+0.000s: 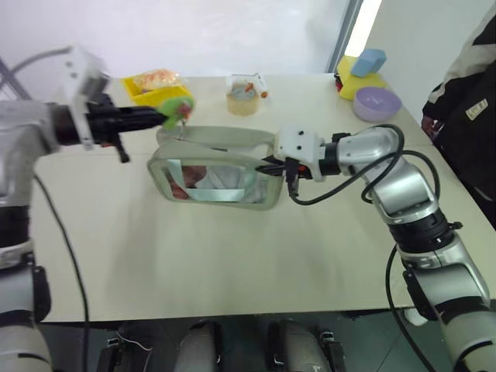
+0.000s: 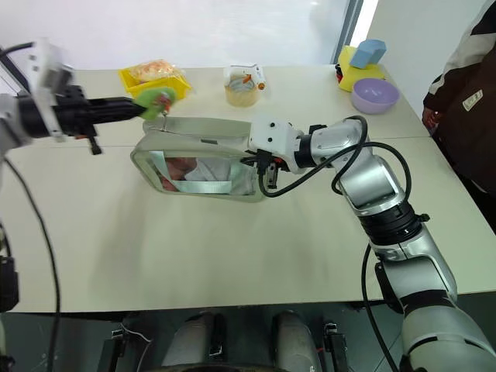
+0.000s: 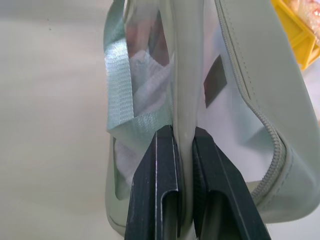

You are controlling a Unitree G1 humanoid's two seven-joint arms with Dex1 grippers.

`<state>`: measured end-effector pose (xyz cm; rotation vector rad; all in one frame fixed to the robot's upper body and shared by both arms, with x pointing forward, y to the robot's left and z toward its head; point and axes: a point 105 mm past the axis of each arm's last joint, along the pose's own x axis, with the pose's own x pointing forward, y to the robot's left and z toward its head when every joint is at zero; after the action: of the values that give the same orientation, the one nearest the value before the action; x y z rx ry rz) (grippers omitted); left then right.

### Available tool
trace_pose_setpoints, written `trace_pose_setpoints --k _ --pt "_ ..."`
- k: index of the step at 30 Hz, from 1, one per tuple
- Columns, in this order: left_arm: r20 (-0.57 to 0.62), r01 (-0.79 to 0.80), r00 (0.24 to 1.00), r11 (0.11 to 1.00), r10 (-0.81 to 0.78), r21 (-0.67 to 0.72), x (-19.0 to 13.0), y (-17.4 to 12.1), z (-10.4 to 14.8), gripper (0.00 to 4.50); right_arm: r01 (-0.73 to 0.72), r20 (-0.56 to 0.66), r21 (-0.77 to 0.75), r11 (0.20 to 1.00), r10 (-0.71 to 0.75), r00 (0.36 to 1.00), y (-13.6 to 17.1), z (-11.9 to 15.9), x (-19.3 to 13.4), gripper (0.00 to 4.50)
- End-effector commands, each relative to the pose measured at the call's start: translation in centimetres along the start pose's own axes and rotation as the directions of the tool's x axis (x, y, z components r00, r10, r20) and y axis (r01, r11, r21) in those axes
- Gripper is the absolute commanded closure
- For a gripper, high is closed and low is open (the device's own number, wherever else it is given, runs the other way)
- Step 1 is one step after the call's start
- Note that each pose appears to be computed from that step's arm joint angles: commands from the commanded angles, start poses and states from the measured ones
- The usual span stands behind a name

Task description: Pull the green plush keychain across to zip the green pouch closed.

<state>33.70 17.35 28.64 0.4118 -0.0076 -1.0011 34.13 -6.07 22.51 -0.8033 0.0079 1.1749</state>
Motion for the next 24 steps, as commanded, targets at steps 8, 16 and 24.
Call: trace_pose_setpoints --k 8,16,24 --pt "-0.085 0.025 0.996 0.990 -0.014 0.136 1.1 -0.1 -0.8 3.04 0.036 0.026 -0.025 0.999 -0.036 0.999 -0.4 0.9 -0.5 4.50" --pt "-0.159 0.032 0.987 0.989 -0.008 0.147 -3.5 0.1 1.5 0.56 0.029 0.029 -0.020 0.999 -0.029 0.999 -0.4 0.7 -0.2 4.50" --pt "-0.296 -0.018 0.954 0.993 0.053 0.119 -5.5 0.1 -3.3 0.56 0.019 0.039 -0.029 0.999 -0.018 0.999 -0.8 0.8 0.1 4.50"
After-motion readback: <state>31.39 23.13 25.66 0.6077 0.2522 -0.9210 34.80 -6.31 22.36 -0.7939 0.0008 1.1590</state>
